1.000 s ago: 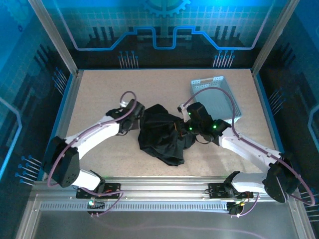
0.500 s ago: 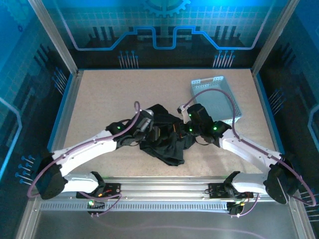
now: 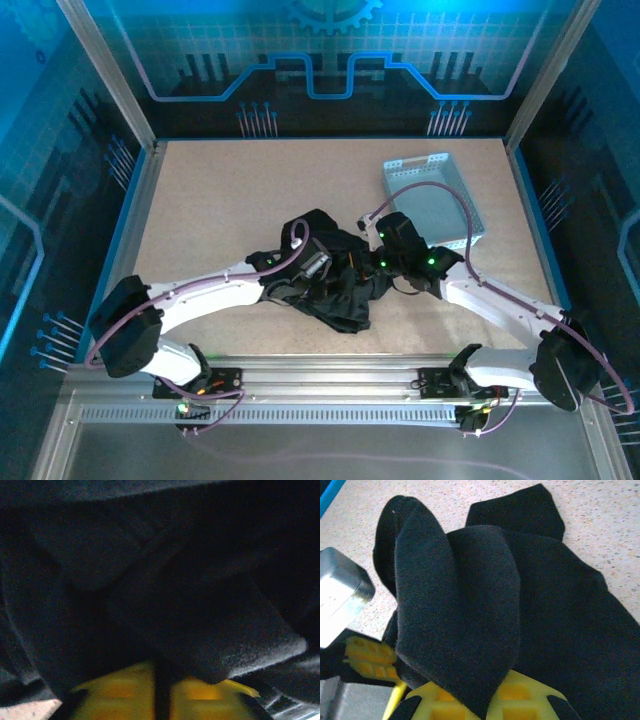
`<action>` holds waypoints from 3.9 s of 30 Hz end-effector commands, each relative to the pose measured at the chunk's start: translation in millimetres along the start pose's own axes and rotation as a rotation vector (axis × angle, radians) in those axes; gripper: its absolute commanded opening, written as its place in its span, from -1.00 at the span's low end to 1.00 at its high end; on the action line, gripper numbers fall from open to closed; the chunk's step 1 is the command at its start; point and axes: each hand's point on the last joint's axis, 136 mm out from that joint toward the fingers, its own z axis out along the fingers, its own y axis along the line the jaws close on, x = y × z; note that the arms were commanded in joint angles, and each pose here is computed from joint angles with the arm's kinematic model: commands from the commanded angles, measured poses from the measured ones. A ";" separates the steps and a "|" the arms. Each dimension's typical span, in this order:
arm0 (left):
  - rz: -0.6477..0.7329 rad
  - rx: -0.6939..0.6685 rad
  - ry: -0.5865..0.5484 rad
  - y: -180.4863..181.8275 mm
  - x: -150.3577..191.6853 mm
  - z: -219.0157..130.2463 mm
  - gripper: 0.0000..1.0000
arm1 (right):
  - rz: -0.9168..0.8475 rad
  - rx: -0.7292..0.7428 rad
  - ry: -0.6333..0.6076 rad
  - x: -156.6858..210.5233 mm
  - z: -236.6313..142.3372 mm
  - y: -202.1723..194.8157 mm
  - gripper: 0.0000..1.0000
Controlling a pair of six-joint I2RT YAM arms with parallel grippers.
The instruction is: Fold the inside-out t-shirt
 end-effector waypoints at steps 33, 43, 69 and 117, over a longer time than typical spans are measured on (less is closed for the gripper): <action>-0.009 0.678 -0.440 -30.5 -16.8 -91.8 -1.00 | -0.247 0.041 0.141 49.3 3.2 39.1 0.02; -0.003 0.696 -0.405 -31.8 -9.7 -86.6 -1.00 | -0.170 0.145 0.147 44.8 22.0 15.3 -0.42; -0.322 0.461 -0.236 35.7 -7.7 -8.8 -0.90 | -0.179 0.146 0.220 133.1 -19.4 7.4 -0.80; -0.168 0.542 -0.254 6.0 -0.8 -28.3 -0.79 | -0.107 0.194 0.286 88.4 26.4 25.4 -0.44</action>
